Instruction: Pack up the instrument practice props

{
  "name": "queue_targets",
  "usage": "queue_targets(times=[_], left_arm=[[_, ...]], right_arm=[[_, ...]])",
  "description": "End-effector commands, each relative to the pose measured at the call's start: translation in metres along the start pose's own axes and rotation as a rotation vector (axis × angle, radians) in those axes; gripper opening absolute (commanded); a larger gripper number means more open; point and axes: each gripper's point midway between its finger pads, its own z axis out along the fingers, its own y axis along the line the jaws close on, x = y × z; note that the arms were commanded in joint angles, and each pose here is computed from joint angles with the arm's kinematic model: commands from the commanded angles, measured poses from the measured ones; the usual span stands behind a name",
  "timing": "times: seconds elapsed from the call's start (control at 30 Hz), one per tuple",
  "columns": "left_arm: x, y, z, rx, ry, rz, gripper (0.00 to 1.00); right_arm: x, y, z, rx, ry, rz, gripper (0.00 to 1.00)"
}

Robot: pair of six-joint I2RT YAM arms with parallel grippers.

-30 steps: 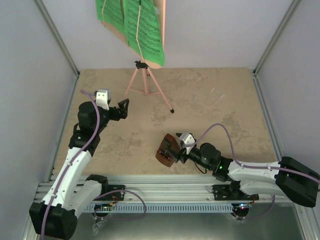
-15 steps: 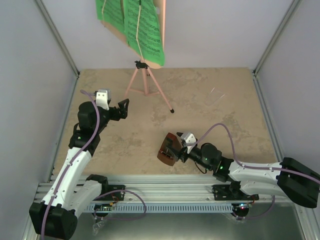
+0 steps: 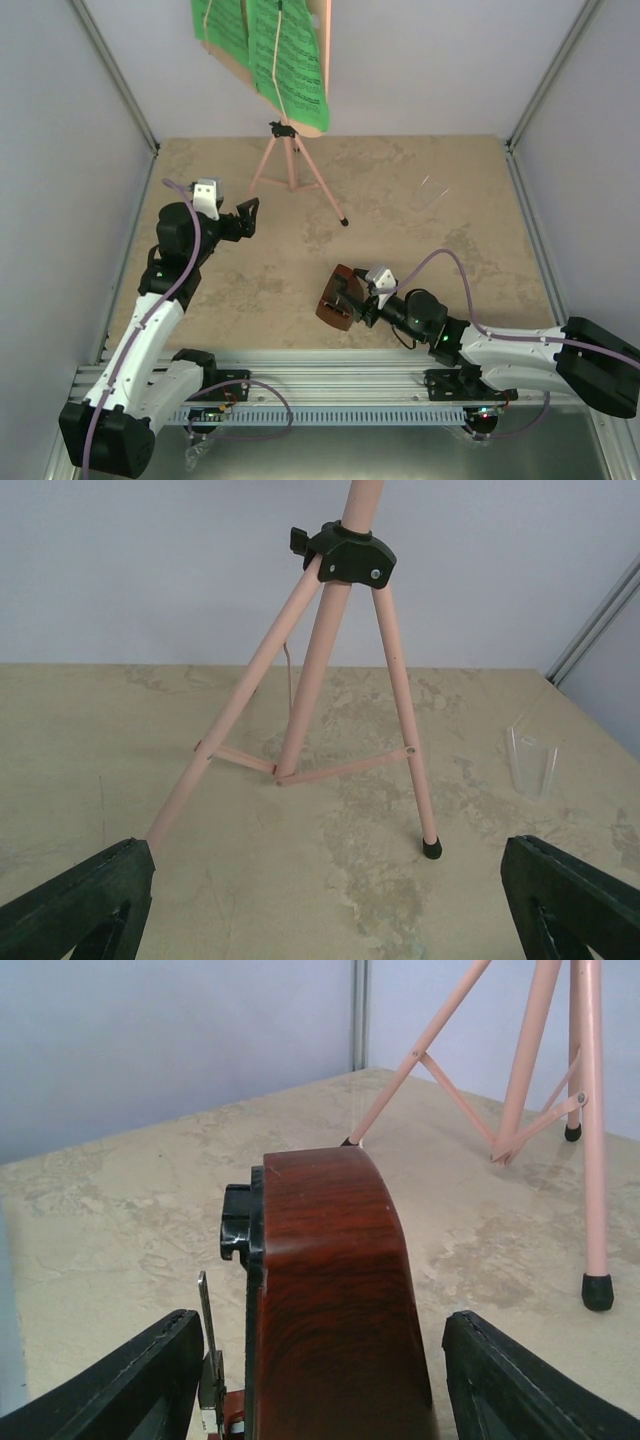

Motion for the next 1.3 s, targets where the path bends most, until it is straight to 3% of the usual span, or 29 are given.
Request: queue_targets(times=[0.0, 0.57, 0.87, 1.03, 1.27], left_arm=[[0.001, -0.003, 0.002, 0.012, 0.016, 0.006, 0.97], [0.027, -0.032, 0.019, 0.172, 0.132, 0.013, 0.94], [0.062, -0.100, 0.022, 0.458, 0.268, 0.051, 0.94], [0.063, -0.150, 0.009, 0.759, 0.292, -0.045, 0.93], [0.084, -0.200, 0.007, 0.928, 0.427, -0.010, 0.87]], right_arm=[[-0.005, -0.001, -0.003, 0.006, -0.034, 0.016, 0.66], [0.002, -0.005, -0.002, 0.026, -0.022, 0.036, 0.60], [0.005, -0.009, 0.001, 0.046, -0.013, 0.061, 0.59], [0.006, -0.012, 0.006, 0.054, 0.009, 0.075, 0.58], [0.007, -0.016, 0.011, 0.069, 0.029, 0.078, 0.57]])
